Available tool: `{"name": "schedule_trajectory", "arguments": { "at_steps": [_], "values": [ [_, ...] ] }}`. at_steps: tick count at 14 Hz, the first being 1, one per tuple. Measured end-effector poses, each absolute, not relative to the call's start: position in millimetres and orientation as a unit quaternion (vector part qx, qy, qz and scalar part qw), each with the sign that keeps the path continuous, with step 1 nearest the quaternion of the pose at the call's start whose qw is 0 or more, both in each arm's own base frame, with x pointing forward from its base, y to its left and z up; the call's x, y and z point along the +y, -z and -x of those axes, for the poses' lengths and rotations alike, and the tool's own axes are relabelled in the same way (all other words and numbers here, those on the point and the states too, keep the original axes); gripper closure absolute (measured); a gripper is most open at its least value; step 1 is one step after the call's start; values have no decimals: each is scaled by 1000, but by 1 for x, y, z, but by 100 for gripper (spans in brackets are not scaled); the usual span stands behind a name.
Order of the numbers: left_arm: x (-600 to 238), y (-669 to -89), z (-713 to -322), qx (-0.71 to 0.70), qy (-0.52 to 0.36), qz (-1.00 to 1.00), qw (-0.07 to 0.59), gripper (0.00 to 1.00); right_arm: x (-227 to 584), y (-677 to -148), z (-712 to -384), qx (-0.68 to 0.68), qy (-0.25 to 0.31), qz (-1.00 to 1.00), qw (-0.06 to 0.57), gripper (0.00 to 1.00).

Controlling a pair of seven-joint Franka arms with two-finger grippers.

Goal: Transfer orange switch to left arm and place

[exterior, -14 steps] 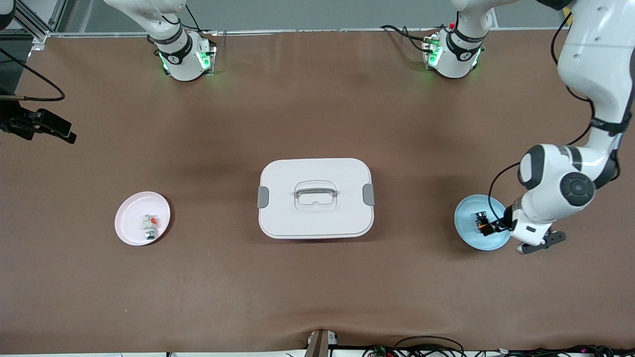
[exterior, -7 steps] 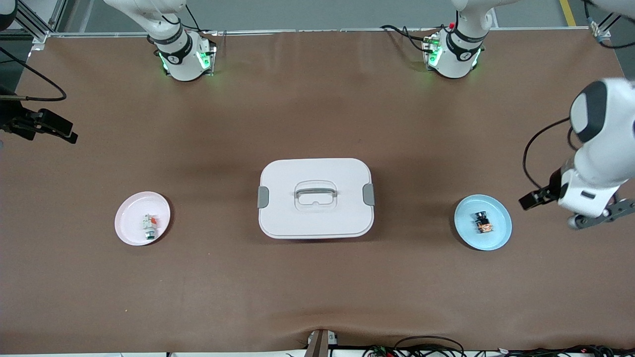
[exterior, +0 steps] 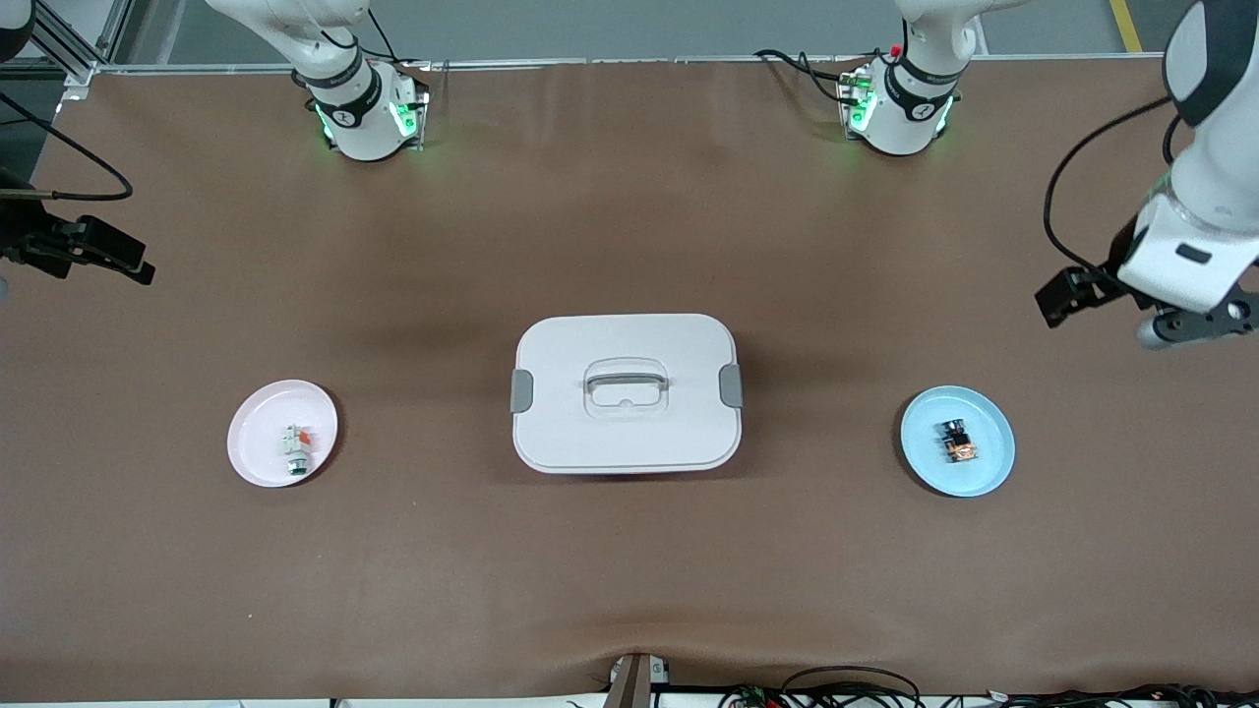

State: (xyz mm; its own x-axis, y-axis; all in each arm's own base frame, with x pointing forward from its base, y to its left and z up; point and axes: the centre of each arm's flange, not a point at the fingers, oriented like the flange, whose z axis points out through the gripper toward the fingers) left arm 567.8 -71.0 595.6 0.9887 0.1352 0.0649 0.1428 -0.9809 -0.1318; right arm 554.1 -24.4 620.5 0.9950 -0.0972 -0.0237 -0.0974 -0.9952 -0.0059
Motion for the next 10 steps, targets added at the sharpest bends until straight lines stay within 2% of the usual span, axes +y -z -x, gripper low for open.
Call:
{"name": "schedule_trajectory", "arguments": {
  "at_steps": [8,10],
  "values": [
    [-92,-620,-538,-57,8,997,58,0,-24,-620,-554,48,-12,999,4,0],
    [-85,-623,-535,-50,0,998,36,0,-24,-621,-554,48,-12,999,4,0]
  ]
}}
